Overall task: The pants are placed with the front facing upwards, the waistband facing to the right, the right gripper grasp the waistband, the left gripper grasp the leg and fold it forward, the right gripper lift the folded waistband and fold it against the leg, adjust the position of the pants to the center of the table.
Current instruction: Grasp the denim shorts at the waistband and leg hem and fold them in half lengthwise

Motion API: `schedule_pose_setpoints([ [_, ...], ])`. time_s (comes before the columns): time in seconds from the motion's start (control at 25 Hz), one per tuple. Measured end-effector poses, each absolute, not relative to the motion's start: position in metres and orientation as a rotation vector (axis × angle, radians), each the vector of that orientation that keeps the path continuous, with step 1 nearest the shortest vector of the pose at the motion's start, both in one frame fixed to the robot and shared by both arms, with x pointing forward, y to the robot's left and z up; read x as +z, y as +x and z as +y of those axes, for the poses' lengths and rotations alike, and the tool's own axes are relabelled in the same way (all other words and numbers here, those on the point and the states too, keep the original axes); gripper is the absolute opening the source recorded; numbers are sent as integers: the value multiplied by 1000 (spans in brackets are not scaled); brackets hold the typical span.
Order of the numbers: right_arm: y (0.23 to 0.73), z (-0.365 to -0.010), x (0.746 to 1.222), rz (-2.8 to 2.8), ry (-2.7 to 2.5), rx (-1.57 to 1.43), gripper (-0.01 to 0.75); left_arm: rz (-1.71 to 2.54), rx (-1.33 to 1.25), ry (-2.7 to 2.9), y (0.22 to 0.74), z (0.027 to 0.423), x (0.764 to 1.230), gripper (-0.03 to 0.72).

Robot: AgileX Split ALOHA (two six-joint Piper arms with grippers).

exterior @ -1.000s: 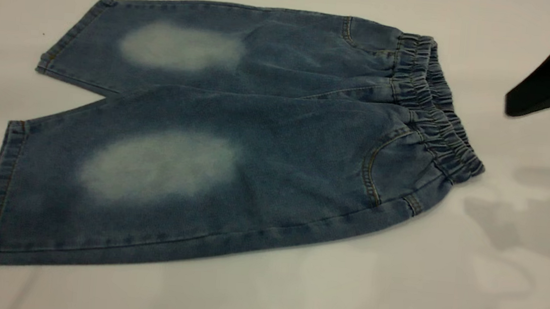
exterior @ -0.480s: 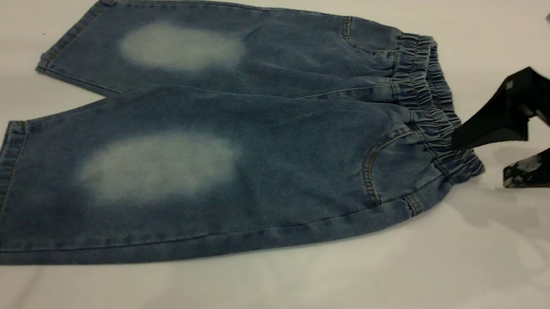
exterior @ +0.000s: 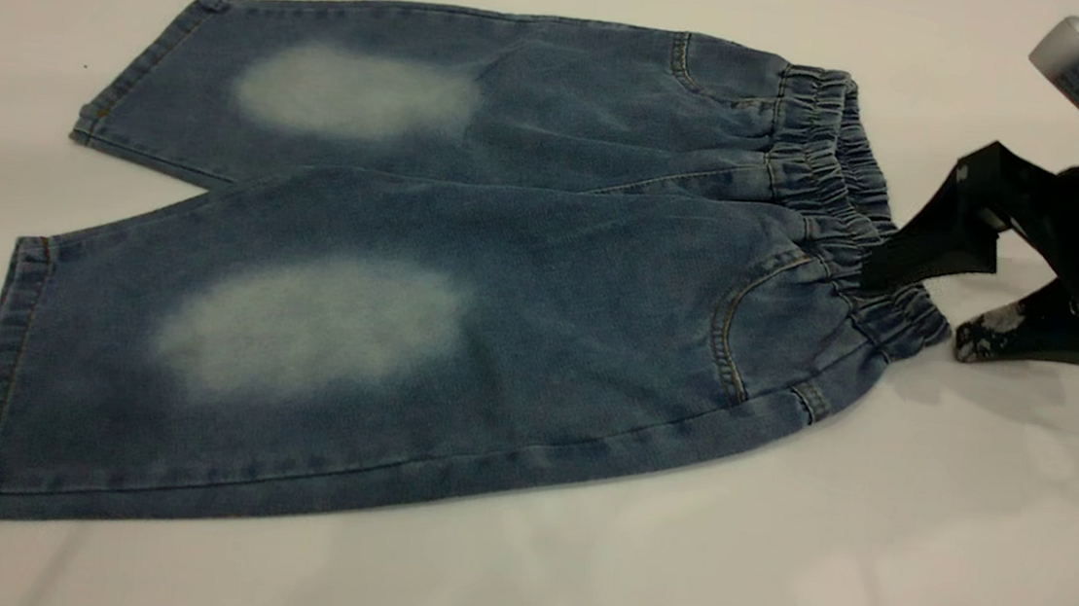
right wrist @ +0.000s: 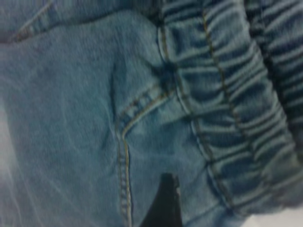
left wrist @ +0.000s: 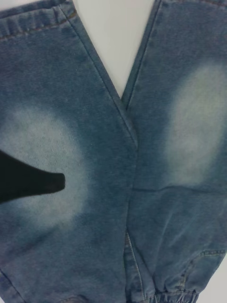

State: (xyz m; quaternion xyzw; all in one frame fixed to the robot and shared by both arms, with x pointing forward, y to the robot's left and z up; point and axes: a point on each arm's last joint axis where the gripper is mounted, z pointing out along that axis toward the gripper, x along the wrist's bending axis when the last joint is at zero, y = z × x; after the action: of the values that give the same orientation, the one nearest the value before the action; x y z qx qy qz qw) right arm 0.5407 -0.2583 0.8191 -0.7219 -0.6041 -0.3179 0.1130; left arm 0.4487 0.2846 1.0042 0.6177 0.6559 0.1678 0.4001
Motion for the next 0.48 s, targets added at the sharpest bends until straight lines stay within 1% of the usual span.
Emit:
schedule_pose_setpoints([
  [0.24, 544, -250, 808, -1679, -2025, -987, 605, 1656, 427, 1567, 449, 285, 1004, 579],
  [0.48, 543, -240, 799, -1622, -1882, -1119, 579, 1656, 427, 1565, 449, 285, 1004, 579],
])
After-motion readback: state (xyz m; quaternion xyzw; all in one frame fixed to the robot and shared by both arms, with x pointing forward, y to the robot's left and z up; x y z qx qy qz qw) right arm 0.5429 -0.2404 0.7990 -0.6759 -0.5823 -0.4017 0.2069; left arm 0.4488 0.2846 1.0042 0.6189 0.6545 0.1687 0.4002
